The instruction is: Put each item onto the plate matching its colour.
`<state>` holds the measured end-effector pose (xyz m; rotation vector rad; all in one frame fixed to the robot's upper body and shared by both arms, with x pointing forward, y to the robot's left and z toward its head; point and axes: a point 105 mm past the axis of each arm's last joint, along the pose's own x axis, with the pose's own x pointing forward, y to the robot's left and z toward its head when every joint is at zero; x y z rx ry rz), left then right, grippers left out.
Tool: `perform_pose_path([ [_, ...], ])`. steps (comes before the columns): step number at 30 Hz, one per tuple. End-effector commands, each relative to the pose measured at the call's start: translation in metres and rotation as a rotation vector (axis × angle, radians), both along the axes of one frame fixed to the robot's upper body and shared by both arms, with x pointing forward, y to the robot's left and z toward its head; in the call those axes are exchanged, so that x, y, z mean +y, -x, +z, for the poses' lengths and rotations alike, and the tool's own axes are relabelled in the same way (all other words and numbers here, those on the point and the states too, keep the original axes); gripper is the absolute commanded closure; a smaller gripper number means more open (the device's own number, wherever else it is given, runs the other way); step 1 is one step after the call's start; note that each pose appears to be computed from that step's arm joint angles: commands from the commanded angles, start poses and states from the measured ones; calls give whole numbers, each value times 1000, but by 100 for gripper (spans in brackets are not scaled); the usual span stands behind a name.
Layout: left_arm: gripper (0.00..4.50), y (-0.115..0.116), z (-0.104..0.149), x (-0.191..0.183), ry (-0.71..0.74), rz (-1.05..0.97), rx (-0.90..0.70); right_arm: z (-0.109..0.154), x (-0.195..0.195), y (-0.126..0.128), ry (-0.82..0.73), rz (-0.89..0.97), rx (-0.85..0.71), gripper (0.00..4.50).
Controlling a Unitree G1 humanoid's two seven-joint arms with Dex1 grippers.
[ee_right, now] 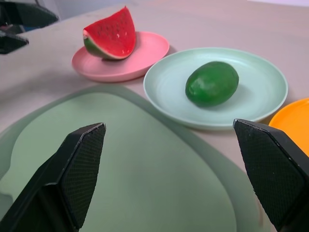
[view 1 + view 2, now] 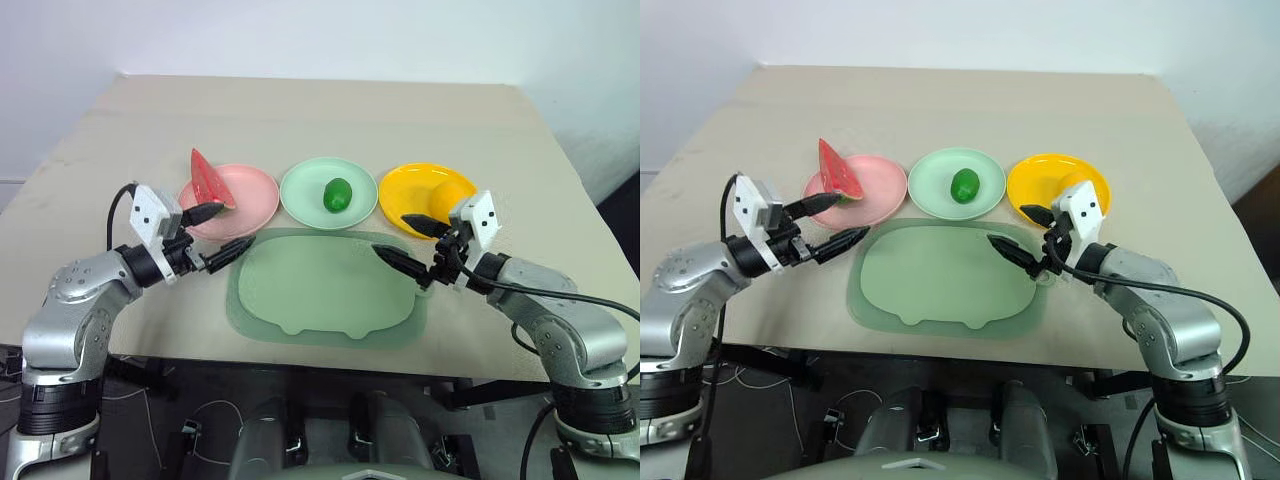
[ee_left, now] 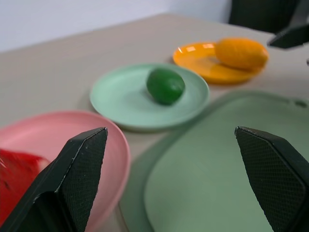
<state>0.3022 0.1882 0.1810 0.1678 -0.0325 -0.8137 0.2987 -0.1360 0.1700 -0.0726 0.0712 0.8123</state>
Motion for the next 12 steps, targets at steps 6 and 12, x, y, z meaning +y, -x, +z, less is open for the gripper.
perform_pose_path([
  [6, 6, 9, -5, -2, -11, -71, -13, 11, -2, 11, 7, 24, -47, 0],
  [12, 6, 9, -10, 1, 9, -61, -31, 7, -18, 3, 57, -24, -49, 0],
])
